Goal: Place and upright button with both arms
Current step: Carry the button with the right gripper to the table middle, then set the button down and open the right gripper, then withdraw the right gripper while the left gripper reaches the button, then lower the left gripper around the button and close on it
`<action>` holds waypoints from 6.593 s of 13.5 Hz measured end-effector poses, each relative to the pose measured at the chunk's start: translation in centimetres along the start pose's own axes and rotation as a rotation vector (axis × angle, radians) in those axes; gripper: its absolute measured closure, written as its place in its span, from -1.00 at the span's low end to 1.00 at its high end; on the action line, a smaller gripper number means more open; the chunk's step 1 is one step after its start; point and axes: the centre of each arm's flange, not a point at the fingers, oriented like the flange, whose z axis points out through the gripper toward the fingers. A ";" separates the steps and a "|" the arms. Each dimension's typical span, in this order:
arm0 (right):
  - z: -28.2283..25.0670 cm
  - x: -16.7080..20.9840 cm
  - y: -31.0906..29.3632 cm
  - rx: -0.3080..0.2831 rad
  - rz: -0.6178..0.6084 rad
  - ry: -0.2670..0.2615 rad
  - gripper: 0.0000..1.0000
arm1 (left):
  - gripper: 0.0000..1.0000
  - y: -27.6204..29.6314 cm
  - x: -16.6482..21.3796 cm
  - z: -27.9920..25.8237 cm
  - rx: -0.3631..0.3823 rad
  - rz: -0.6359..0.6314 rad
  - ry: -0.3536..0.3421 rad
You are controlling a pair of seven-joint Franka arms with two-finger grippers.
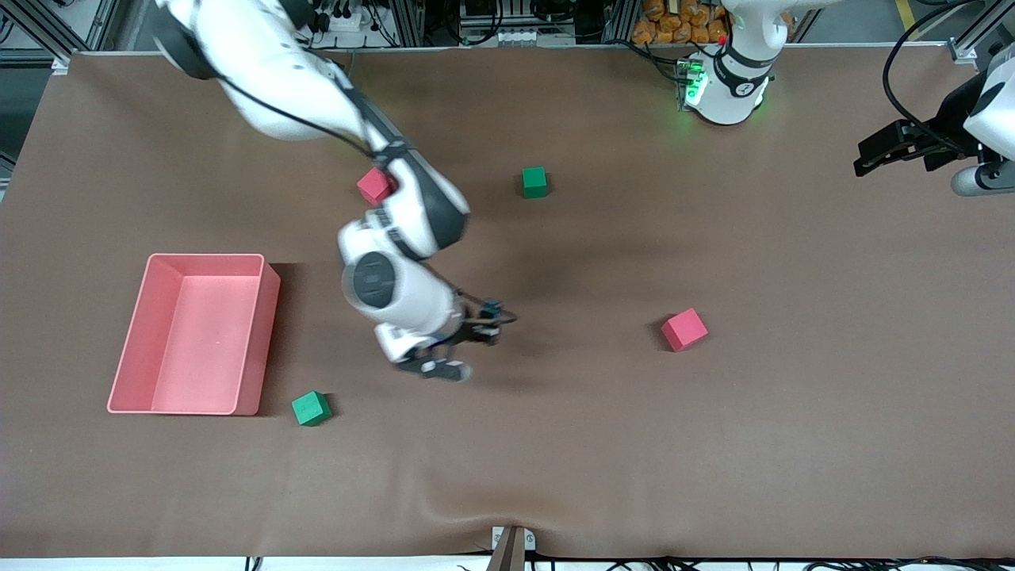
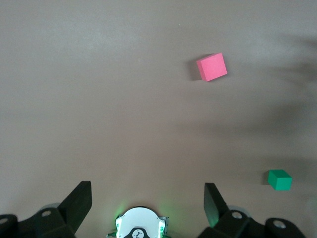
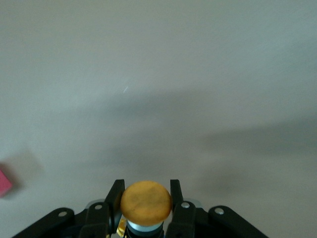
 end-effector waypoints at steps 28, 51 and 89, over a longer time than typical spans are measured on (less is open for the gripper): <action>-25.0 7.5 13.6 -0.211 0.039 -0.079 -1.00 | -1.00 0.8 1.5 2.6 0.001 0.014 -0.018; -49.5 -3.2 36.5 -0.315 0.015 0.115 -1.00 | -1.00 37.6 9.5 39.4 -0.082 0.281 -0.113; -49.2 -3.9 35.4 -0.268 -0.066 0.066 -1.00 | -0.11 41.5 6.6 45.9 -0.010 0.277 -0.164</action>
